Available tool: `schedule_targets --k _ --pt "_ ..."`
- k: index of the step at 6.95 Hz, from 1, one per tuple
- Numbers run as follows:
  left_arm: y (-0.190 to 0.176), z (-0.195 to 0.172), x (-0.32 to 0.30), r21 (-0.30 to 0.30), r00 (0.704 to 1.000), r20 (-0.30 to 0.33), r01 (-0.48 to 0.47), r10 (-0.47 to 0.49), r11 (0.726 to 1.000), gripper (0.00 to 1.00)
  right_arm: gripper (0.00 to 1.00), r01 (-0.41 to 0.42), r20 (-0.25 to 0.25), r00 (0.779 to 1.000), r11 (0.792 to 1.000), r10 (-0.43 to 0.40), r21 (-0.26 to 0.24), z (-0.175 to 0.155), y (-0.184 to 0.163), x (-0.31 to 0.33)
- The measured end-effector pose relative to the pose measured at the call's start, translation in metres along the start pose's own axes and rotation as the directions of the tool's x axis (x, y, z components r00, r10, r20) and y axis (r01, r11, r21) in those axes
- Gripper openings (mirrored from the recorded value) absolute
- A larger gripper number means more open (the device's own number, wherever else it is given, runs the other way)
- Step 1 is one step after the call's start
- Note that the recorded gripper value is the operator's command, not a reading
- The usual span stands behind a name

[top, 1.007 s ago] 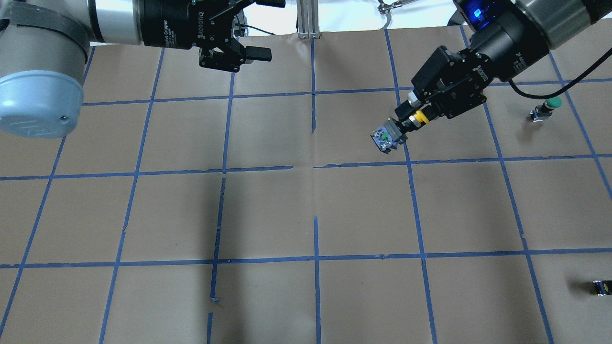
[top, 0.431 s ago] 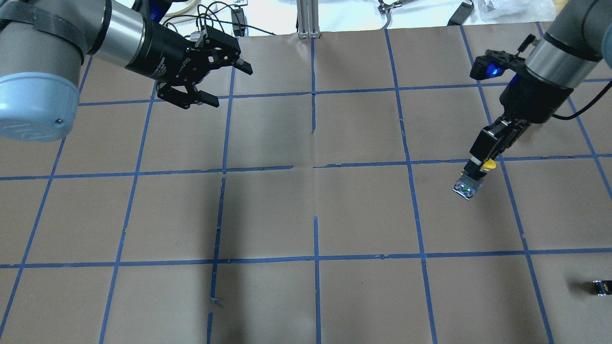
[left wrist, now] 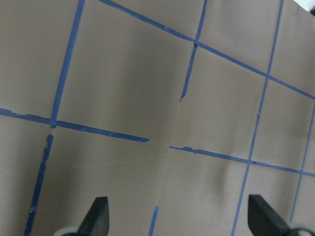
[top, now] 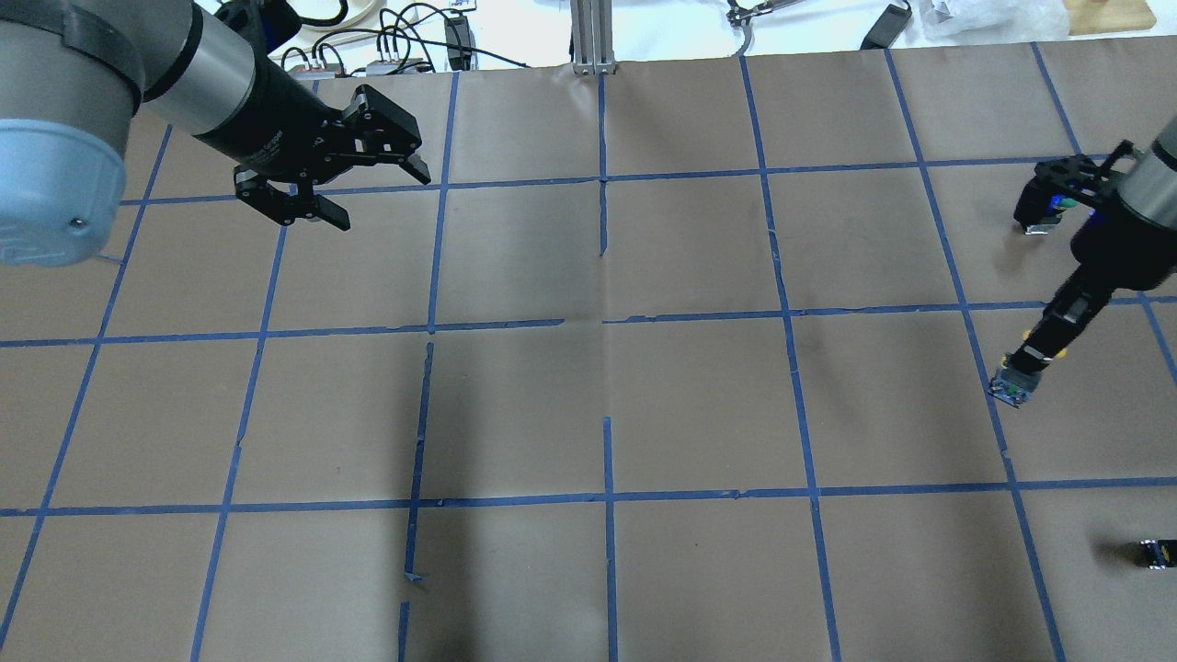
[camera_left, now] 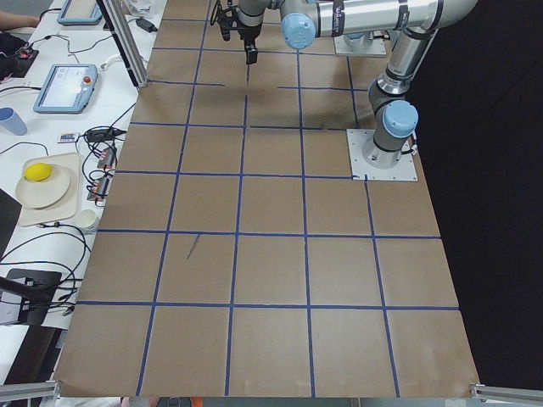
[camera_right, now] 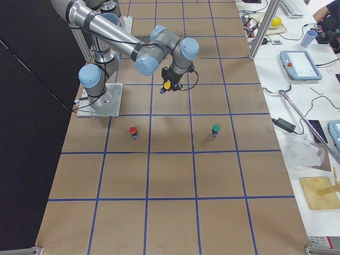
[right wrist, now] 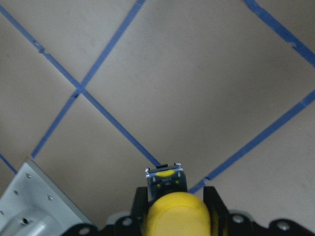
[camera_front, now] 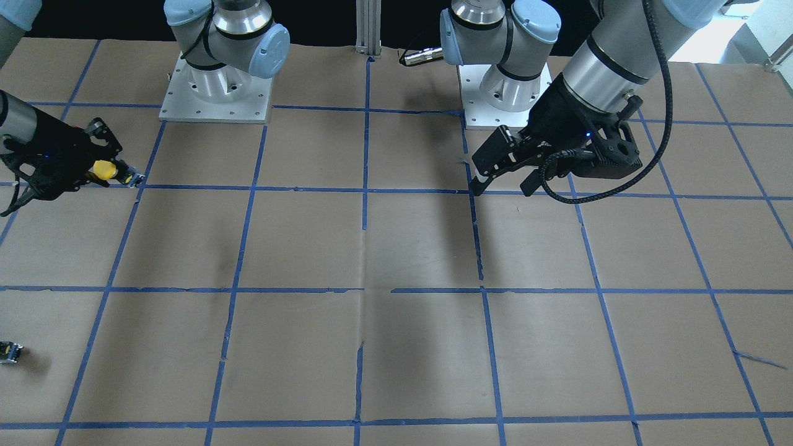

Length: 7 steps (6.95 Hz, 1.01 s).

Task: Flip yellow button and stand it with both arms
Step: 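Lower the button base-down onto the table with the right gripper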

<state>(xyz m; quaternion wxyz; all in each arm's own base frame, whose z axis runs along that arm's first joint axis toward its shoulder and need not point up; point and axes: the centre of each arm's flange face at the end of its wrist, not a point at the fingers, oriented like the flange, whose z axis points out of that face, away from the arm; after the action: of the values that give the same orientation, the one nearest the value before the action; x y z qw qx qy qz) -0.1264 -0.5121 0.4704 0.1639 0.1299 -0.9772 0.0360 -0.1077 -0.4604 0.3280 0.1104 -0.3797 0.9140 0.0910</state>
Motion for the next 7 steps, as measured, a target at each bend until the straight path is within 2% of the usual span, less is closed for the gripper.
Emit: schedule_targets --k 1,2,3,4,5,7 --pt "-0.002 -0.012 -0.001 -0.027 0.997 0.064 -0.034 0.036 0.999 1.0 0.27 0.087 -0.095 0.992 0.996 -0.088 -0.011 0.012 0.023 0.02" --pt "0.002 -0.028 -0.002 -0.065 0.985 0.119 -0.114 0.122 0.991 1.0 0.27 0.18 -0.184 0.965 0.983 -0.186 -0.047 0.019 0.034 0.035" --pt "0.007 -0.038 -0.006 -0.104 0.958 0.17 -0.214 0.229 0.971 1.0 0.27 0.272 -0.238 0.928 0.958 -0.286 -0.088 0.024 0.041 0.049" --pt "0.004 -0.042 -0.012 -0.132 0.927 0.221 -0.28 0.303 0.951 1.0 0.26 0.343 -0.269 0.893 0.932 -0.362 -0.117 0.033 0.051 0.069" --pt "0.001 -0.048 -0.018 -0.137 0.909 0.254 -0.304 0.33 0.943 1.0 0.25 0.373 -0.283 0.876 0.921 -0.39 -0.115 0.044 0.063 0.089" --pt "0.004 -0.058 -0.02 -0.134 0.897 0.281 -0.315 0.341 0.939 1.0 0.23 0.433 -0.31 0.85 0.9 -0.427 -0.053 0.054 0.07 0.104"
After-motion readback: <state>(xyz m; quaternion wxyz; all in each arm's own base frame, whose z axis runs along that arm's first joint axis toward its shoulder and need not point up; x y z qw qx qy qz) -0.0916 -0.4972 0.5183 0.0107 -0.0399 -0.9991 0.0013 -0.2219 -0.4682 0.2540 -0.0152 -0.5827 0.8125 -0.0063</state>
